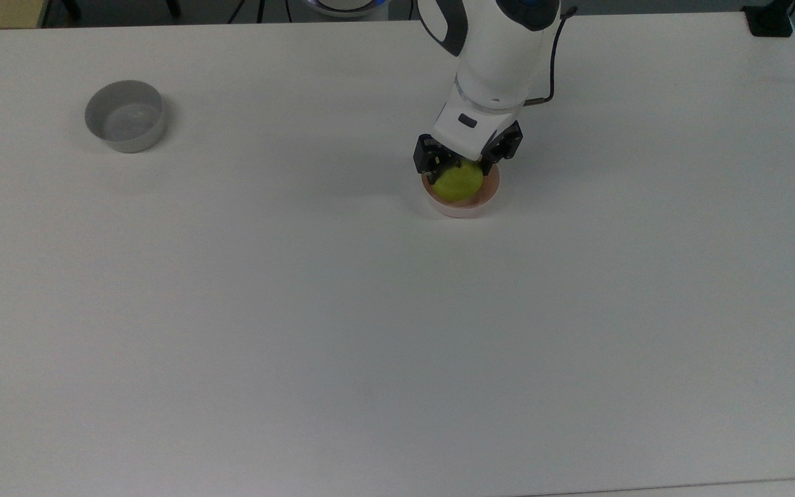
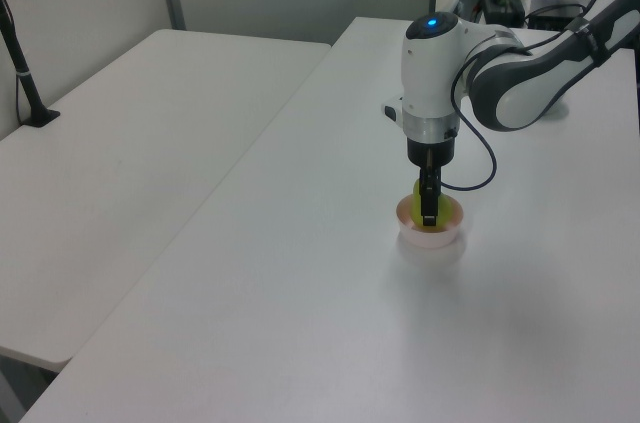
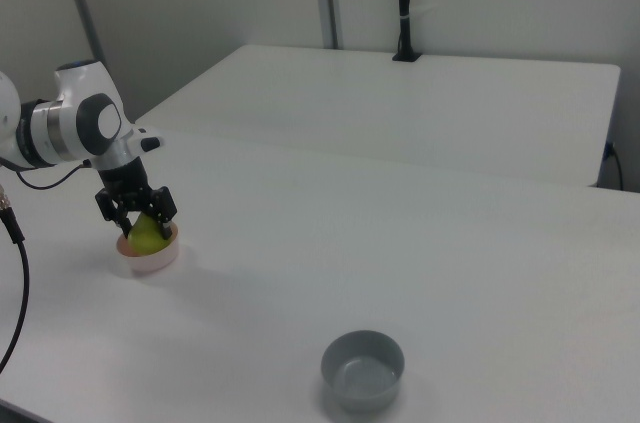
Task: Place the pear in the bowl
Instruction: 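Lower the pear into the pink bowl, then open the gripper and raise it away from the bowl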
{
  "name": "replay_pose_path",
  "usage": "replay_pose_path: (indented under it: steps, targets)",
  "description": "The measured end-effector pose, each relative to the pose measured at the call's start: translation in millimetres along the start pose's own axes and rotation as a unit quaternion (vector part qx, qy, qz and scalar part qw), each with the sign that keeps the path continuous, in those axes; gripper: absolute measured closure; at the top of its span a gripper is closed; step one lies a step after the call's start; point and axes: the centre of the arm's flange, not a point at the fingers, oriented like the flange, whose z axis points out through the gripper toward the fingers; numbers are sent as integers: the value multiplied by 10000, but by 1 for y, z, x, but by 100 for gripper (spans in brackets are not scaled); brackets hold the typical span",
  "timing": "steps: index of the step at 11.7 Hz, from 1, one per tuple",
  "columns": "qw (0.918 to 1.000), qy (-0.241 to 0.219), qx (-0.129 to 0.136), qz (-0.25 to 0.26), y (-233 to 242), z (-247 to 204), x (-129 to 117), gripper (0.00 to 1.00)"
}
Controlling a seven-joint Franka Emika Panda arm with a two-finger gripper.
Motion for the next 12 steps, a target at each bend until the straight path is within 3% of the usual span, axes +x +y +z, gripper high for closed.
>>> replay_pose_path:
  steps: [2, 4, 9, 12]
  targets:
    - [10000, 3, 0, 1, 0, 0, 0, 14]
    - [10000, 9, 0, 15, 0, -1, 0, 0]
    - [10000, 28, 1, 59, 0, -3, 1, 0]
    - [9999, 66, -48, 142, 6, -32, 9, 0]
